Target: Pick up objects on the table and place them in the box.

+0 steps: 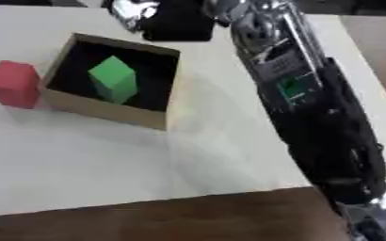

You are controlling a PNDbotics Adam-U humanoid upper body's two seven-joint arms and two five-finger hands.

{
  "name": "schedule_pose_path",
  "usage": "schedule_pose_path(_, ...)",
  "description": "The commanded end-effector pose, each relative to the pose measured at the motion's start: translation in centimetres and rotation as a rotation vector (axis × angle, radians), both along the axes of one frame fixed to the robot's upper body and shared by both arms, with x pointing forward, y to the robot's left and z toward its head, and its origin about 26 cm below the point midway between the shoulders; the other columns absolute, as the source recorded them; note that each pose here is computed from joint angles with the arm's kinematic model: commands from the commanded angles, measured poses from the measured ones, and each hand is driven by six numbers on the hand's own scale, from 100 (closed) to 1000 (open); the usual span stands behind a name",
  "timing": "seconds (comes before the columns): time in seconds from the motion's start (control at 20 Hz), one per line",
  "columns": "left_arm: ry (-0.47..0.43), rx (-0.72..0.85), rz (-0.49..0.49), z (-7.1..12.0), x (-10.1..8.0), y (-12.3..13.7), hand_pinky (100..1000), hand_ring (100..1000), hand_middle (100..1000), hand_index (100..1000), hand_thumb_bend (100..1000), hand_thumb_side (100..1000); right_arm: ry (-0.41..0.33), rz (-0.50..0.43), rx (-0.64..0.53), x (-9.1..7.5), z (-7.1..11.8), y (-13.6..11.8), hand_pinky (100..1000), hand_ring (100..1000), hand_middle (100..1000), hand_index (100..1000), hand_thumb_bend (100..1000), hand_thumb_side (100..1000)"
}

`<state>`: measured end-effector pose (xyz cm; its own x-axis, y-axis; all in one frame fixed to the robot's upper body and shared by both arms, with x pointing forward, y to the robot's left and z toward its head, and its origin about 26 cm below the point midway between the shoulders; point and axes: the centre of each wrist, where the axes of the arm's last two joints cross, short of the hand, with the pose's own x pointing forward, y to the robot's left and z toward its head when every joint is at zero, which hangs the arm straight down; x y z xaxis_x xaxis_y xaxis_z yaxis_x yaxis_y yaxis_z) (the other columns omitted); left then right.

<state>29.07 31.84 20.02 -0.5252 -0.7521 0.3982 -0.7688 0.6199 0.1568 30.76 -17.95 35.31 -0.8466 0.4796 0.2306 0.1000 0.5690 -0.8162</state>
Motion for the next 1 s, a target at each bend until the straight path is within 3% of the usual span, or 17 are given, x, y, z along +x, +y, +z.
schedule_pose_path(0.05,0.012,0.193,0.097,2.7,-0.4,0.9,445,660,725,829,403,980,-0.015,0.082,0.15,-1.2,1.2,-2.0,1000,885,860,1000,100,939)
schedule_pose_path(0.3,0.17,0.517,0.176,4.9,-0.5,1.4,482,710,767,876,378,932,0.078,0.159,0.276,-0.7,-0.6,-4.5,1000,881,884,1000,100,998)
schedule_pose_path(0.55,0.371,0.763,0.216,6.9,-0.7,1.9,530,715,744,885,398,919,0.133,0.197,0.329,-0.4,-2.4,-6.3,1000,881,876,1000,100,969)
schedule_pose_path(0.75,0.499,0.94,0.236,8.3,-0.9,2.0,590,748,771,931,474,922,0.165,0.21,0.359,-0.2,-3.7,-7.0,1000,879,870,1000,100,940)
schedule_pose_path(1.0,0.648,1.124,0.244,10.0,-0.2,2.0,666,789,794,953,667,860,0.177,0.212,0.382,-0.2,-4.1,-7.2,1000,878,868,1000,100,948)
